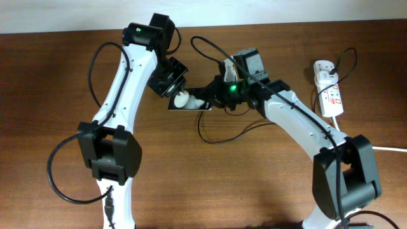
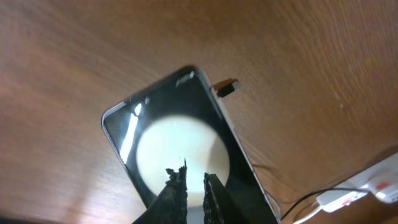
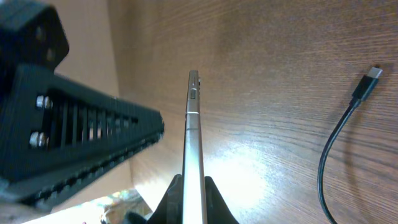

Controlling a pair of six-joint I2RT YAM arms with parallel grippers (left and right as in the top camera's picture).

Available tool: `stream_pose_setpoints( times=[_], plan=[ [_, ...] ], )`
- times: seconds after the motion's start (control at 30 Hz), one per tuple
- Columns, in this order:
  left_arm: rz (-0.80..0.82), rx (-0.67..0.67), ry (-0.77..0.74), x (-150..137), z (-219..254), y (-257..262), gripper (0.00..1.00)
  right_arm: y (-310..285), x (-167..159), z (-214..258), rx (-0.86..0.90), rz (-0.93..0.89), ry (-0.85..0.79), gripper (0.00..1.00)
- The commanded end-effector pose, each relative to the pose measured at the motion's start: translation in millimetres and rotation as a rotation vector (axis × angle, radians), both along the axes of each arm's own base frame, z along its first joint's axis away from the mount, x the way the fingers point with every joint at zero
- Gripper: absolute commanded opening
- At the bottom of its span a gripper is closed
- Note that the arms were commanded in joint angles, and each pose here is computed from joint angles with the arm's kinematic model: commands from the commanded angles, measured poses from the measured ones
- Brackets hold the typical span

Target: Plug charger to phone and switch on socket

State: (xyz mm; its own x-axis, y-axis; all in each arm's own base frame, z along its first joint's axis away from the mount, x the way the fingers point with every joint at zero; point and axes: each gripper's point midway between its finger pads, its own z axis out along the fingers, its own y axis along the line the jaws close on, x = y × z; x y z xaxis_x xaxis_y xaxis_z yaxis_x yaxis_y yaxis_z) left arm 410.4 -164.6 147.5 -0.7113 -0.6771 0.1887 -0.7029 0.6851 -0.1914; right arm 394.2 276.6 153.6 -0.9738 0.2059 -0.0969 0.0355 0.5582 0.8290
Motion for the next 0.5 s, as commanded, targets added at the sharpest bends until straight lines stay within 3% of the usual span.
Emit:
stream_pose_setpoints(
  times=[0.0, 0.13, 0.17, 0.37, 0.47],
  plan=[
    [-0.278, -0.084, -0.117, 10.3, 4.1, -12.1, 0.25, -15.3, 1.6, 28.3, 0.045, 0.049, -0.078, 0.04],
    [-0.378, -0.132, -0.171, 13.9, 7.9, -21.0, 0.38, -42.6, 0.6, 37.5, 0.017, 0.024, -0.092, 0.04],
    [-0.399, -0.136, -0.182, 14.6, 8.3, -21.9, 0.45, -49.8, 0.2, 39.2, 0.012, 0.014, -0.089, 0.04],
    [-0.527, -0.198, -0.255, 17.7, 14.0, -32.9, 0.61, -93.9, -7.4, 50.3, -0.016, -0.011, -0.098, 0.04],
    [-0.624, -0.264, -0.317, 18.8, 20.7, -41.7, 0.65, -109.1, -14.0, 59.9, 0.007, 0.003, -0.13, 0.04]
  ],
)
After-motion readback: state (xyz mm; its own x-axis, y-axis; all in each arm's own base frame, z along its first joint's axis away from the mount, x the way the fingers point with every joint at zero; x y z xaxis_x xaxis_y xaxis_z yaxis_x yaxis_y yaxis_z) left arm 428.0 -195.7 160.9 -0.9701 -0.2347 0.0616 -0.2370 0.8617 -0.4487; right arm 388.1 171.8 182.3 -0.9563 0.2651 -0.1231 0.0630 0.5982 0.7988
